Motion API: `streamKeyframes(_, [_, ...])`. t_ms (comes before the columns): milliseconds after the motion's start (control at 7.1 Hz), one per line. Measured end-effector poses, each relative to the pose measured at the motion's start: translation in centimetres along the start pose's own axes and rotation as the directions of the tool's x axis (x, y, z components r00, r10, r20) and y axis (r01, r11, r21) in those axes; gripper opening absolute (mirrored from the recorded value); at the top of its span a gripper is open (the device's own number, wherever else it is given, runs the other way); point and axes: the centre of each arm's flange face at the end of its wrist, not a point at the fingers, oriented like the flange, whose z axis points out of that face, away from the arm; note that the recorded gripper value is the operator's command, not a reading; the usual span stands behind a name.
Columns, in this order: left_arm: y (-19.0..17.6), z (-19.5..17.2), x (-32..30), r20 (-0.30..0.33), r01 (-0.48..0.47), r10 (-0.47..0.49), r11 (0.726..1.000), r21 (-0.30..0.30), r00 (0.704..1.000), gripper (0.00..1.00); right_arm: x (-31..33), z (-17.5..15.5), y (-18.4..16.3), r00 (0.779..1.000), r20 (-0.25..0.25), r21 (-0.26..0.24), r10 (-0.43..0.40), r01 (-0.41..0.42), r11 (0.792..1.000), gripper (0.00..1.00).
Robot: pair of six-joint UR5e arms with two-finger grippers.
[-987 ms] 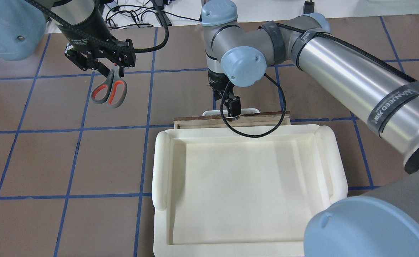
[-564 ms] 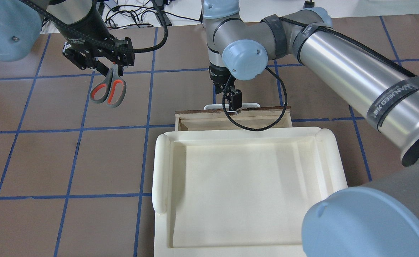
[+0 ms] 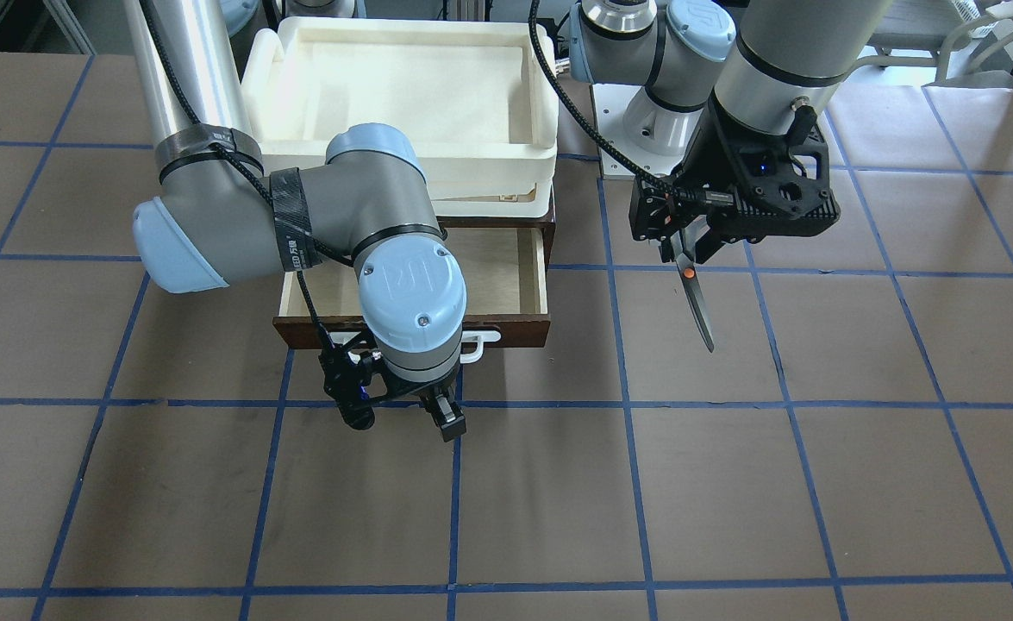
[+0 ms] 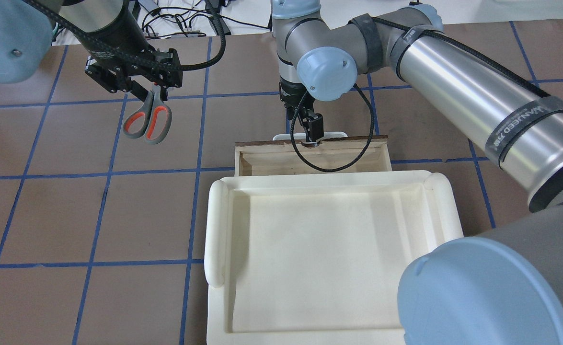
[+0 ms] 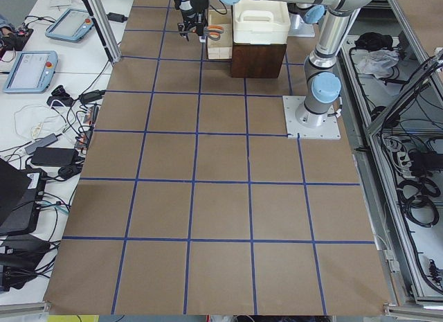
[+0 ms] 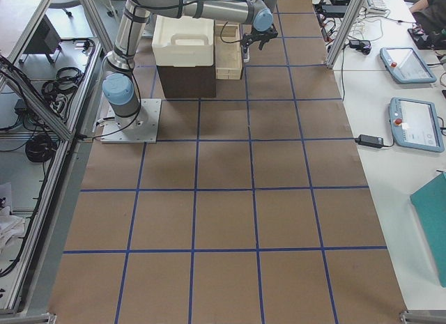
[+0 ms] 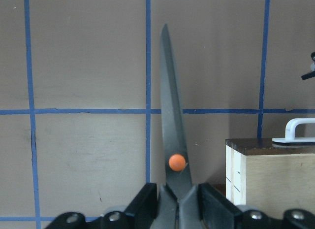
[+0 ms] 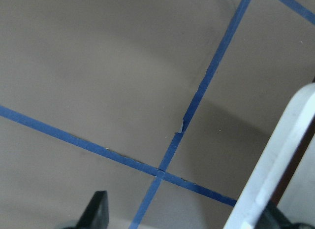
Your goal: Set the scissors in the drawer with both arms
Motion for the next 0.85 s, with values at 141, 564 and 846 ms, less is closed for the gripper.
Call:
streamKeyframes(141, [0.1,-0.1,0.0,-0.001,0.000,0.000,1.000,0.002,1.000,0.29,-0.3,0.0,-0.1,1.000,0.003,0.000,-0.003,0.003,1.000,1.00])
streamKeyframes(564, [-0.1,0.1,0.0,-0.002,0.001,-0.001,1.000,-0.002,1.000,0.29,-1.0,-0.1,-1.1,1.000,0.015,0.000,-0.014,0.014,1.000,1.00])
streamKeyframes(846, [0.0,0.0,0.0,-0.002,0.001,-0.001,1.000,0.000,1.000,0.29,-1.3,0.0,-1.6,0.999,0.024,0.002,-0.024,0.024,1.000,1.00])
